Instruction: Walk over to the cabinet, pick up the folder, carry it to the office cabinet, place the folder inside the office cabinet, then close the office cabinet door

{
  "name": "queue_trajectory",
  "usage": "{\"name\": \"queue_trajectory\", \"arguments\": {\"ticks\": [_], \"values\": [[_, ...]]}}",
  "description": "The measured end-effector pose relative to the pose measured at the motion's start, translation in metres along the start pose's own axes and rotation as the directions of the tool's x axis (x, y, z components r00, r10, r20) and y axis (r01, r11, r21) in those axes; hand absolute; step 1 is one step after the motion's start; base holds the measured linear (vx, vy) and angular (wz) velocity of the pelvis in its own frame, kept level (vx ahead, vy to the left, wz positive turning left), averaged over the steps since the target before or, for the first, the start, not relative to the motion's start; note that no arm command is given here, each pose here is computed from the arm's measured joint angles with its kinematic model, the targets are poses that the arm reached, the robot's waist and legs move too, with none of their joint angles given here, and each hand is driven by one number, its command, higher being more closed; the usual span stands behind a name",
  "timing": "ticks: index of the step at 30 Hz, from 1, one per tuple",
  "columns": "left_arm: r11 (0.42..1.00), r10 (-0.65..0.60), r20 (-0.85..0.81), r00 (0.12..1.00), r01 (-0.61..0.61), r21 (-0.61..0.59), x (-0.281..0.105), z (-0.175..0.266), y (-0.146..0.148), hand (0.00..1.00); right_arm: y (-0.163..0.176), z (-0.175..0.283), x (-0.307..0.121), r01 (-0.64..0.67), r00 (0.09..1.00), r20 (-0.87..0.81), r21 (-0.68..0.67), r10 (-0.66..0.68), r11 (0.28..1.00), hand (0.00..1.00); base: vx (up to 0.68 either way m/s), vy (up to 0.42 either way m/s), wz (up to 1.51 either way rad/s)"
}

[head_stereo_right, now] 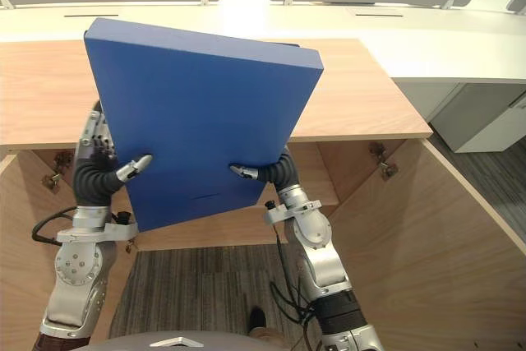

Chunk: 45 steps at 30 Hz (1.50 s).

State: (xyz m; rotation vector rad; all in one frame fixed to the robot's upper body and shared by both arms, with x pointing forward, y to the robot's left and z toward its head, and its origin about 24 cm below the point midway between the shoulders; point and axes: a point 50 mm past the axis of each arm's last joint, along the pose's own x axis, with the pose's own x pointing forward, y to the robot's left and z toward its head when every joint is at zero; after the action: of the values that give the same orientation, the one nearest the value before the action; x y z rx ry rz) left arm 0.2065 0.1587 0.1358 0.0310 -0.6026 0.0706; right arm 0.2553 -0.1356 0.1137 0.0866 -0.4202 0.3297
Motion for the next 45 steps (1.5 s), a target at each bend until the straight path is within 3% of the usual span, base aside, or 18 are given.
{"name": "queue_trajectory", "arguments": {"ticks": [3, 7, 15, 22, 26, 29, 35, 41, 45], "values": [[0.990, 0.127, -0.043, 0.991, -0.124, 0.062, -0.003, -0.012, 0.020, 0.00, -0.005, 0.003, 0.000, 0.054, 0.998, 0.024, 0.017, -0.054, 0.998, 1.00, 0.00, -0.002, 0.13], [0.935, 0.331, -0.142, 0.933, -0.305, 0.179, -0.023, -0.031, 0.055, 0.00, -0.016, 0.012, -0.003, 0.152, 0.986, 0.067, 0.016, -0.152, 0.988, 1.00, -0.03, -0.018, 0.06], [0.858, 0.509, -0.426, 0.748, -0.400, 0.321, -0.082, -0.076, 0.082, 0.00, -0.019, 0.006, -0.017, 0.206, 0.978, 0.034, 0.019, -0.207, 0.978, 1.00, -0.03, -0.020, 0.05], [0.878, 0.477, -0.699, 0.533, -0.321, 0.355, -0.144, -0.117, 0.079, 0.00, -0.017, 0.002, -0.019, 0.210, 0.978, 0.009, 0.032, -0.210, 0.977, 1.00, -0.04, -0.023, 0.01], [0.890, 0.448, -0.821, 0.354, -0.270, 0.368, -0.188, -0.138, 0.074, 0.00, -0.011, -0.005, -0.019, 0.187, 0.982, -0.027, 0.045, -0.186, 0.981, 1.00, -0.03, -0.023, 0.00], [0.906, 0.411, -0.895, 0.174, -0.181, 0.381, -0.227, -0.154, 0.073, 0.00, 0.003, -0.016, -0.019, 0.119, 0.990, -0.081, 0.058, -0.115, 0.991, 1.00, -0.02, -0.022, 0.01], [0.921, 0.387, -0.920, -0.054, -0.028, 0.389, -0.278, -0.155, 0.081, 0.00, 0.029, -0.048, -0.030, -0.025, 0.970, -0.241, 0.057, 0.039, 0.998, 1.00, -0.06, -0.030, 0.02], [0.923, 0.381, -0.915, -0.132, -0.001, 0.385, -0.293, -0.152, 0.083, 0.00, 0.045, -0.063, -0.037, -0.200, 0.928, -0.328, -0.033, 0.178, 0.979, 1.00, -0.07, -0.027, 0.01], [0.934, 0.357, -0.930, -0.084, 0.026, 0.356, -0.276, -0.162, 0.080, 0.00, 0.054, -0.071, -0.029, -0.369, 0.883, -0.369, -0.160, 0.291, 0.916, 1.00, -0.10, -0.020, 0.00]]}}
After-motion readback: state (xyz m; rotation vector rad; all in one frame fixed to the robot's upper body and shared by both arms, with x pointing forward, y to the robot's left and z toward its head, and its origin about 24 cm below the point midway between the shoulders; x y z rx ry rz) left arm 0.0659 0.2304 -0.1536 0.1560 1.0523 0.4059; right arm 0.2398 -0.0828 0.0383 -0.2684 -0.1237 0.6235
